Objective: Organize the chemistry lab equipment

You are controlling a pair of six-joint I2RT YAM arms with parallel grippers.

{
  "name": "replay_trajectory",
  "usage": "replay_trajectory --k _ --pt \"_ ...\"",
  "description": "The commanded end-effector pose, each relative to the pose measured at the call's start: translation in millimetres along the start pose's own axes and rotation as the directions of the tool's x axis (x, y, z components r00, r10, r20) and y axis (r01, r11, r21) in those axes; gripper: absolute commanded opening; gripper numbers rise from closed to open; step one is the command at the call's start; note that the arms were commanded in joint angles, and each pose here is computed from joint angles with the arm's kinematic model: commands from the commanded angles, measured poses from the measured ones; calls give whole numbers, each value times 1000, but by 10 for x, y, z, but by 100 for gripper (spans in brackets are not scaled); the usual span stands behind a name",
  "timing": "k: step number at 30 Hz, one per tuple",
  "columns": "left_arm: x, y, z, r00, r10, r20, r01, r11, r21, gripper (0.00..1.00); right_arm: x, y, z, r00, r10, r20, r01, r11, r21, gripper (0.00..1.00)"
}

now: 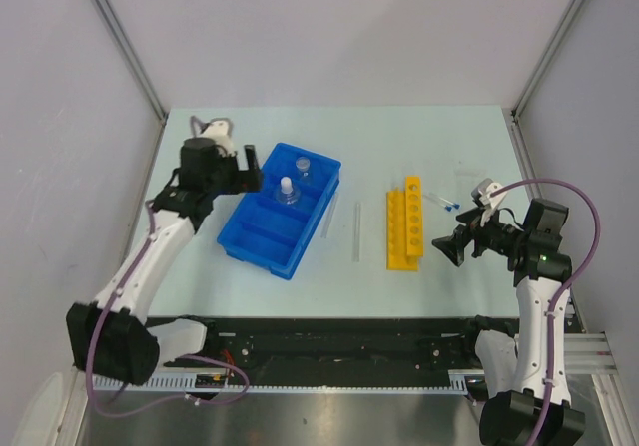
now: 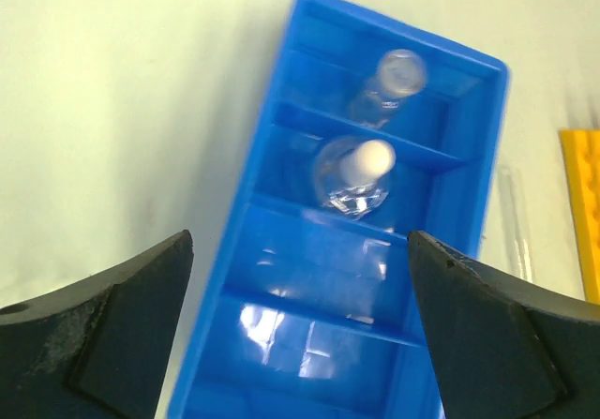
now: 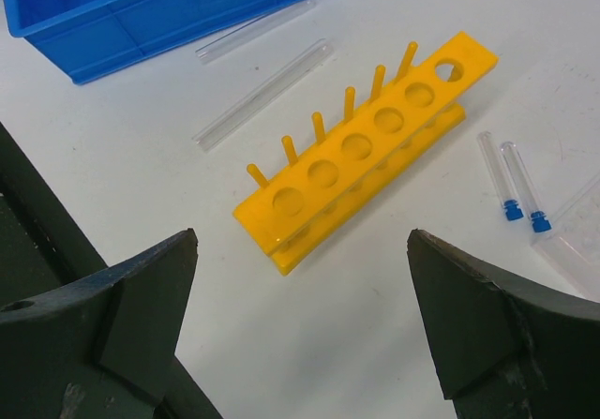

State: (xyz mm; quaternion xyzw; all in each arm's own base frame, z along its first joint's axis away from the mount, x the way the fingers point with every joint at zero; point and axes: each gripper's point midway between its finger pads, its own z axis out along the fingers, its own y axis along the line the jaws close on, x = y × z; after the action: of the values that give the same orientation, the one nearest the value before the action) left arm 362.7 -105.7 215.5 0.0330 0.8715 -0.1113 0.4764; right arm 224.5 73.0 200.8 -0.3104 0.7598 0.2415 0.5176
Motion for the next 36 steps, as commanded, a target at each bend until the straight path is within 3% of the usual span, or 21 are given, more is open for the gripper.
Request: replay_trajectory --k 1,6,12,24,36 --pt "99 389 -281 987 -152 54 153 988 -24 100 -25 34 9 999 -37 7 38 999 -12 100" --pt "343 950 -380 946 -317 74 325 929 -178 100 -22 59 26 999 -39 5 40 999 -24 100" --pt "708 1317 -269 865 -502 4 474 815 -333 100 -21 71 33 999 -42 3 42 999 -29 100" --pt "1052 1769 -286 819 -572 -43 422 651 -631 100 -13 66 40 999 -39 -1 39 999 -29 100" --pt "1023 1948 -71 813 -580 -43 401 613 -681 100 -22 65 35 999 -43 1 43 999 -26 100"
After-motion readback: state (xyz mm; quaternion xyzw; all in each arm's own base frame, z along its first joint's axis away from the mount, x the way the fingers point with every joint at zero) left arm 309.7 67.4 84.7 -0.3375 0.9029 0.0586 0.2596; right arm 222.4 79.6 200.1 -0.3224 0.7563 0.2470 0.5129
